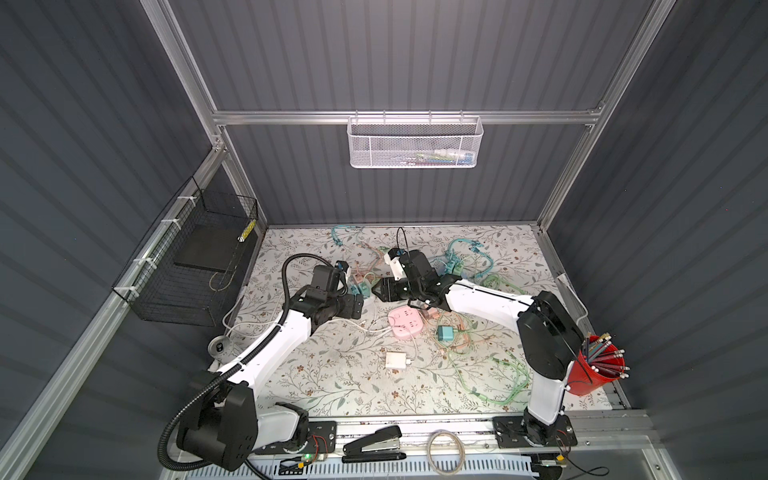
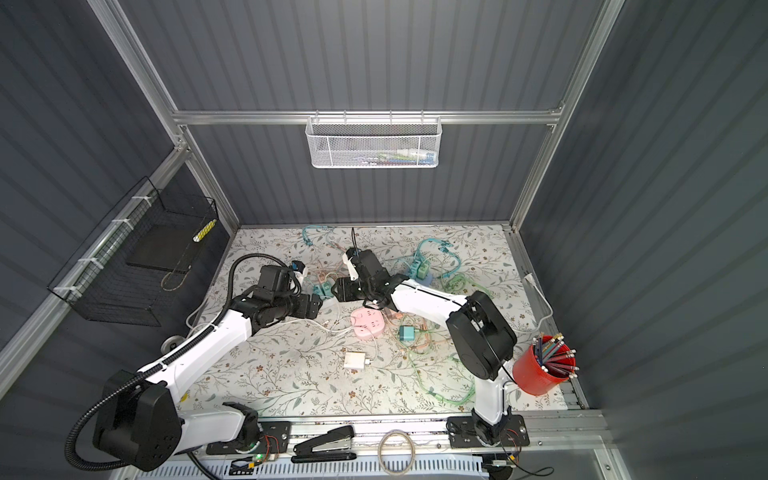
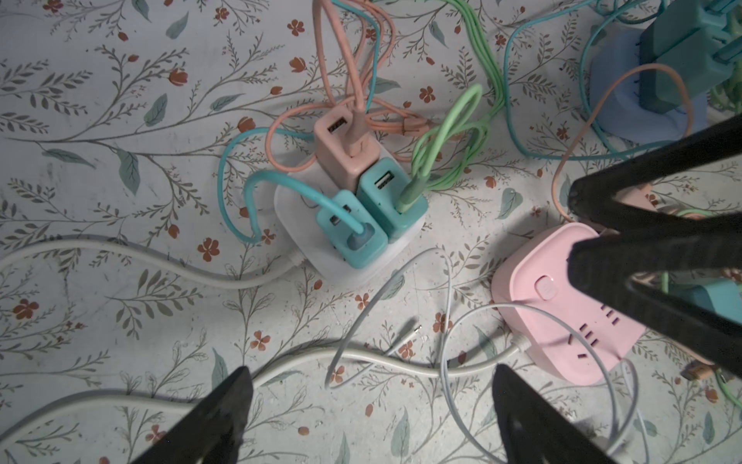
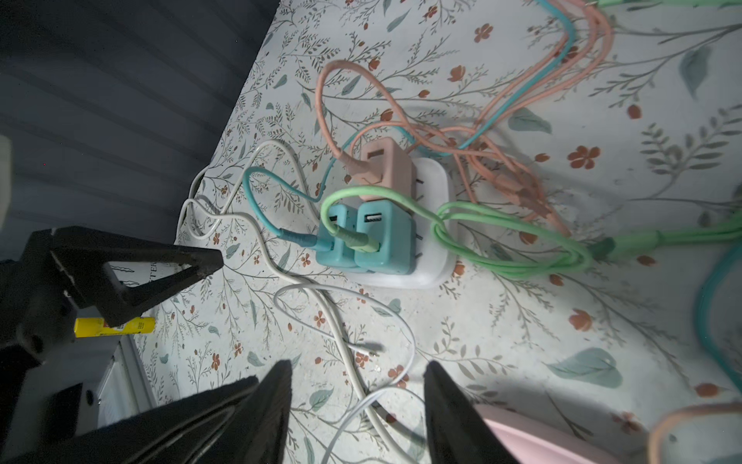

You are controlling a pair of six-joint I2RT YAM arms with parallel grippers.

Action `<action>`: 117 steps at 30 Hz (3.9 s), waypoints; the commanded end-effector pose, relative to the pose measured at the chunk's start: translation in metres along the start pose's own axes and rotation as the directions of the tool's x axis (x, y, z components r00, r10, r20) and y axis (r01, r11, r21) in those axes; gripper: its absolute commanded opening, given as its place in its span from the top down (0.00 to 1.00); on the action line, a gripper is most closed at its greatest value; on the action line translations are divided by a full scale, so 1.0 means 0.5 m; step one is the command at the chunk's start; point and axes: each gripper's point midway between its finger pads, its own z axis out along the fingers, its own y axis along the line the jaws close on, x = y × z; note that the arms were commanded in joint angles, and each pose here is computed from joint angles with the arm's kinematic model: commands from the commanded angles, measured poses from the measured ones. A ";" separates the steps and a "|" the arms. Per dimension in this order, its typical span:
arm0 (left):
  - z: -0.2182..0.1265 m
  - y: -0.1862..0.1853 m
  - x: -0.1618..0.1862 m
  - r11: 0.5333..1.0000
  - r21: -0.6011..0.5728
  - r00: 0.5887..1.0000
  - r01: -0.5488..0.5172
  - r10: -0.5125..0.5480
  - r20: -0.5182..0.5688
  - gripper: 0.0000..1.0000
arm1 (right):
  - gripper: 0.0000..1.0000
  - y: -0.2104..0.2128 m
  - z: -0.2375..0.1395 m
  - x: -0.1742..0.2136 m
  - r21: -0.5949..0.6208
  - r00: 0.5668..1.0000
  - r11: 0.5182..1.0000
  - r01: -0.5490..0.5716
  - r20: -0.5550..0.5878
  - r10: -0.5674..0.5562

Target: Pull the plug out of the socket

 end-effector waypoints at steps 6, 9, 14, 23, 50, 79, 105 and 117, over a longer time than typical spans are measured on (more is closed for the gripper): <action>0.020 0.020 -0.022 0.999 0.013 0.999 0.037 -0.037 0.011 0.20 | 0.49 0.004 0.038 0.020 -0.016 0.997 1.000 -0.007 -0.081 0.006; 0.032 0.024 -0.028 0.999 0.015 0.999 0.041 -0.041 0.005 0.26 | 0.51 -0.001 0.049 0.023 -0.011 0.995 1.000 -0.009 -0.095 0.008; 0.050 0.036 -0.034 0.999 -0.002 0.999 0.036 -0.036 -0.005 0.35 | 0.56 -0.012 0.074 0.035 0.000 0.991 1.000 -0.017 -0.130 0.017; 0.079 0.040 -0.051 1.000 -0.005 1.000 0.021 -0.021 -0.014 0.49 | 0.65 -0.043 0.105 0.035 0.023 0.987 0.999 -0.045 -0.153 0.048; 0.131 0.039 -0.051 0.998 0.019 0.997 -0.060 0.061 -0.052 0.53 | 0.71 -0.083 0.159 0.026 0.000 0.970 0.990 -0.139 -0.202 0.136; 0.219 -0.032 -0.090 0.952 0.241 0.981 -0.189 0.194 0.004 0.55 | 0.61 -0.125 0.148 -0.006 0.001 0.971 0.983 -0.183 -0.158 0.181; 0.210 -0.073 -0.098 0.926 0.232 0.953 -0.297 0.302 0.012 0.35 | 0.58 -0.156 0.100 -0.005 0.062 0.972 0.981 -0.184 -0.139 0.191; 0.204 -0.050 -0.092 0.919 0.185 0.935 -0.350 0.356 -0.001 0.33 | 0.55 -0.144 0.086 -0.019 0.034 0.976 0.982 -0.185 -0.114 0.187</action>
